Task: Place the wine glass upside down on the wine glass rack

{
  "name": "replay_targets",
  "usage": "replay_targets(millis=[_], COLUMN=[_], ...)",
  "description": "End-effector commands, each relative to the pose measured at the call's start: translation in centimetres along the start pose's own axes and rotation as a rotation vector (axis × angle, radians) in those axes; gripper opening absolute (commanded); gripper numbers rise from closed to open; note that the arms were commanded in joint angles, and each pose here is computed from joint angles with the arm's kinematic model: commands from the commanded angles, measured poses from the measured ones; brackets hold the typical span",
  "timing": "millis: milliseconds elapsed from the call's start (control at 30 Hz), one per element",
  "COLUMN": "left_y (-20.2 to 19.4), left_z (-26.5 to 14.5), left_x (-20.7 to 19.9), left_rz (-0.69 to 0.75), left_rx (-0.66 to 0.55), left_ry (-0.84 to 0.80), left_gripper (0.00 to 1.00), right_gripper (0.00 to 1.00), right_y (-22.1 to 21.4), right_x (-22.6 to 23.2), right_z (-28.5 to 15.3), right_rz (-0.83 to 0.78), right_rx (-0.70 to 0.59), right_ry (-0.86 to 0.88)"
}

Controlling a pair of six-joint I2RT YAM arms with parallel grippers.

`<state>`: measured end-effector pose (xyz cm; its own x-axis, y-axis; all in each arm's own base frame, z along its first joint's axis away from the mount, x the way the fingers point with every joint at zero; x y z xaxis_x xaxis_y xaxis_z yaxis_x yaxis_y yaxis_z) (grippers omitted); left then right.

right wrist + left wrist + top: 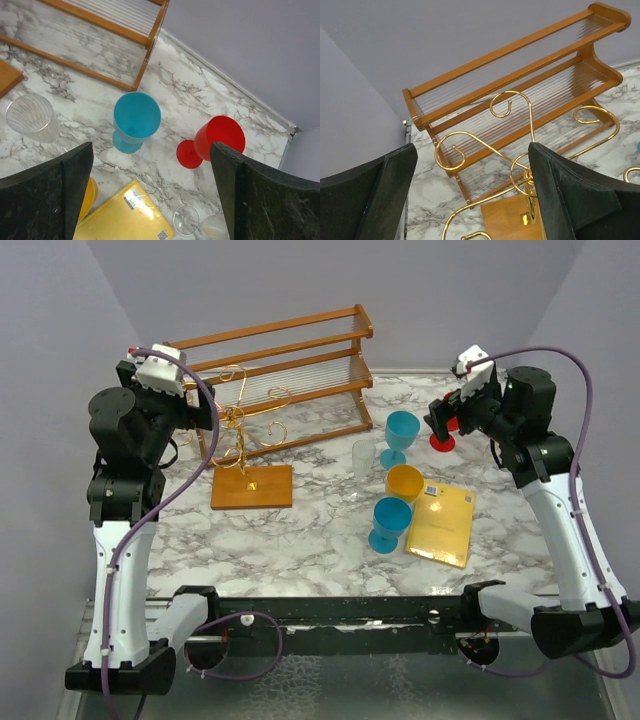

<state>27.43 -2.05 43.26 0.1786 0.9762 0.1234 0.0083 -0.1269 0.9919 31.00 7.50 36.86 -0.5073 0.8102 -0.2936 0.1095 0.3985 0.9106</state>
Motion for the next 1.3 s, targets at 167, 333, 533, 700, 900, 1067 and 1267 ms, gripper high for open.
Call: replay_targets(millis=[167,333,533,700,900,1067,1267], left_y=[2.5,2.7,3.5,3.6,3.6,3.4,3.3], left_z=[1.3,2.5,3.0,3.1,3.0,2.9,2.8], left_x=[-1.3,-1.4,-1.3,-1.4,-1.4,-1.4,-1.4], left_rz=[0.040,0.021,0.021,0.016,0.013,0.012,0.015], left_rx=[-0.019,-0.018,-0.040,-0.050,-0.051,-0.049,-0.050], left_ry=[-0.155,-0.172,-0.165,-0.170,-0.172,-0.170,-0.166], left_gripper=[0.96,0.96,0.96,0.95,0.95,0.95,0.95], right_gripper=[1.00,0.93,0.75,0.63,0.51,0.43,0.23], right_y=[-1.7,-0.8,-1.3,-2.7,-4.2,-5.2,-5.1], right_x=[3.9,6.5,9.6,10.9,12.2,13.3,14.4], right_z=[3.6,5.1,7.3,8.9,10.4,11.2,11.9], right_rz=[-0.034,0.002,-0.030,-0.036,-0.033,-0.029,-0.014], right_rx=[0.082,0.082,0.202,0.310,0.406,0.451,0.460], right_ry=[0.221,0.332,0.373,0.390,0.401,0.429,0.468])
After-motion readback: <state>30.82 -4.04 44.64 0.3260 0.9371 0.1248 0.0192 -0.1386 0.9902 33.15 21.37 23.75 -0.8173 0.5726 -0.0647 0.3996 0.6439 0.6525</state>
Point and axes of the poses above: each gripper's point midway between its finger pads, its own z axis out along the fingers, its own x axis along the line the jaws close on, y = z × x, the point moved 4 cm from there along -z, back along the fingers, and after that the axes turned 1 degree about -z, right-handed, at the moved point
